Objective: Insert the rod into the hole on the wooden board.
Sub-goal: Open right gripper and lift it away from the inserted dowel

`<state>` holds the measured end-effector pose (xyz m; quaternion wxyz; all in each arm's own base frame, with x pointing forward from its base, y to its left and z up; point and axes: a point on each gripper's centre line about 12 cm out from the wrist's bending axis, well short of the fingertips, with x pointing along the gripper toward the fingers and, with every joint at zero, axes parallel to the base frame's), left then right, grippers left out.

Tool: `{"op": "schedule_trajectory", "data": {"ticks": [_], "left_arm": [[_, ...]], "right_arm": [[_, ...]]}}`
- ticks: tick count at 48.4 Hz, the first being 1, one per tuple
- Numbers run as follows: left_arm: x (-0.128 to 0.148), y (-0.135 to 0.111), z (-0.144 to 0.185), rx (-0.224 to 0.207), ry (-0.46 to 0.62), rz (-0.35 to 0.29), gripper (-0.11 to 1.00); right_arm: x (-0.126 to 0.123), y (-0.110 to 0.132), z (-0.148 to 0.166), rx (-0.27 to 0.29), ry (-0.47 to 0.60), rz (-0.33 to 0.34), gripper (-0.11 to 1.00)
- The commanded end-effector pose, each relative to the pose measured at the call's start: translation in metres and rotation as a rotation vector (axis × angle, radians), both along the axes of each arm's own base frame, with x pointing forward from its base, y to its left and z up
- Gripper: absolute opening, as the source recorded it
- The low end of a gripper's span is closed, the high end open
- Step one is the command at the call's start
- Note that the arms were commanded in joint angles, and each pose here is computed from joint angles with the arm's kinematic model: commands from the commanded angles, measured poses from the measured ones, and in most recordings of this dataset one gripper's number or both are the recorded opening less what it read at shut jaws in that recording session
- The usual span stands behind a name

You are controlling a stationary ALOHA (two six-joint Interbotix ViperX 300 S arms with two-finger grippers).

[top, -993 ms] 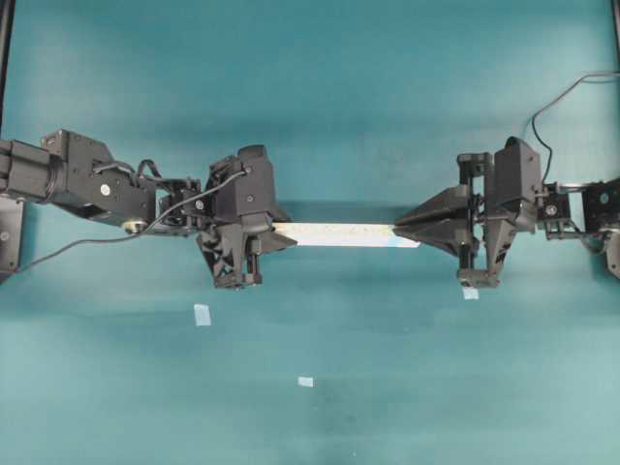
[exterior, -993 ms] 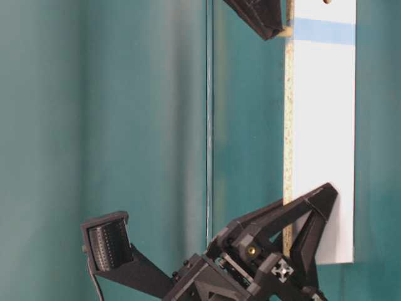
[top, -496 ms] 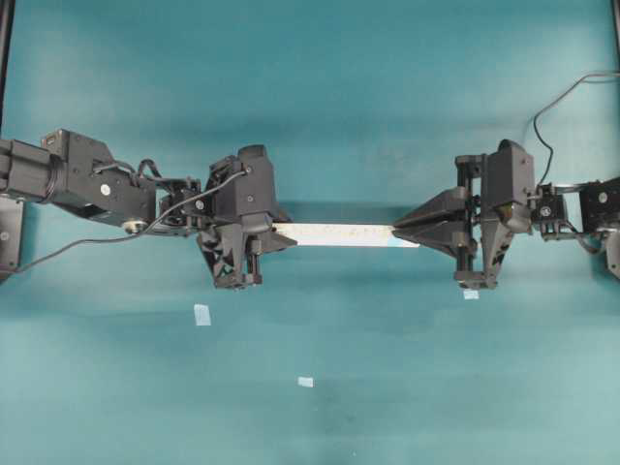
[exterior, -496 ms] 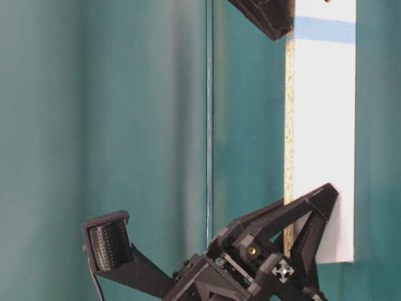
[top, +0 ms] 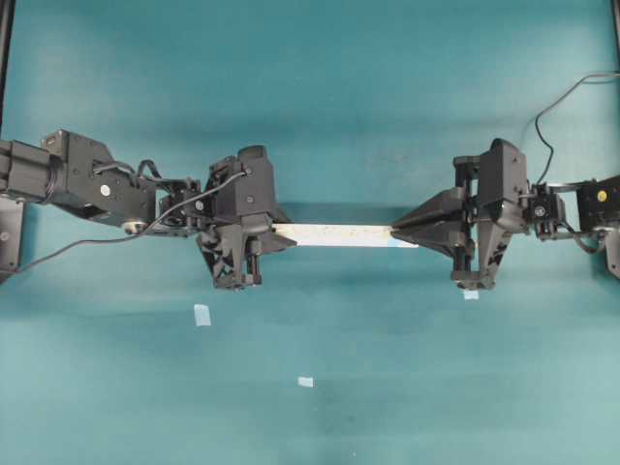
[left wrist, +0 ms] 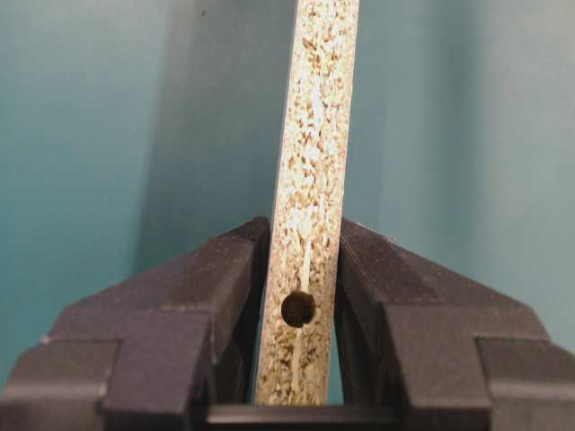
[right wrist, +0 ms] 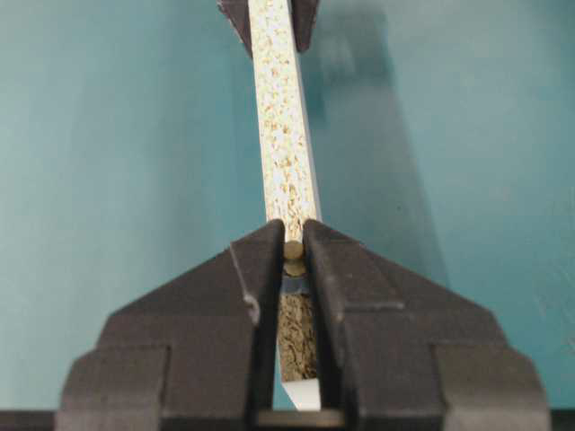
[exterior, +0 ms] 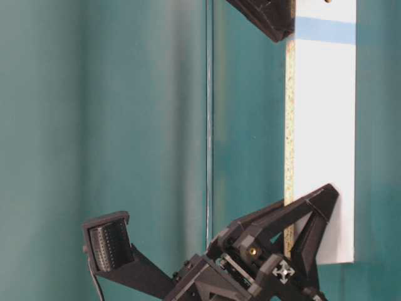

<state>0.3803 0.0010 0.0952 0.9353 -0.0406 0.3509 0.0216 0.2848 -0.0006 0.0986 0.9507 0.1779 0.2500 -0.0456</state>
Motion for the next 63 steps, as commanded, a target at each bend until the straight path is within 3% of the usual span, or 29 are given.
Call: {"op": "schedule_trajectory", "data": {"ticks": [1,40,51,63], "left_arm": [[0.003,-0.003,0.008,-0.003,-0.025,-0.005,0.33],[0.003,-0.004,0.009,-0.001,-0.029,-0.008,0.32],[0.003,-0.004,0.009,-0.001,-0.029,-0.008,0.32],[0.003,-0.005,0.009,-0.002,-0.026,-0.013,0.32]], "right_arm": [[-0.002,0.001,-0.005,0.002,0.038,0.003,0.11],[-0.008,0.001,0.009,0.000,0.100,0.001,0.11],[0.000,0.001,0.013,-0.004,0.083,0.004,0.62],[0.011,0.001,0.025,-0.011,0.040,0.008,0.65]]}}
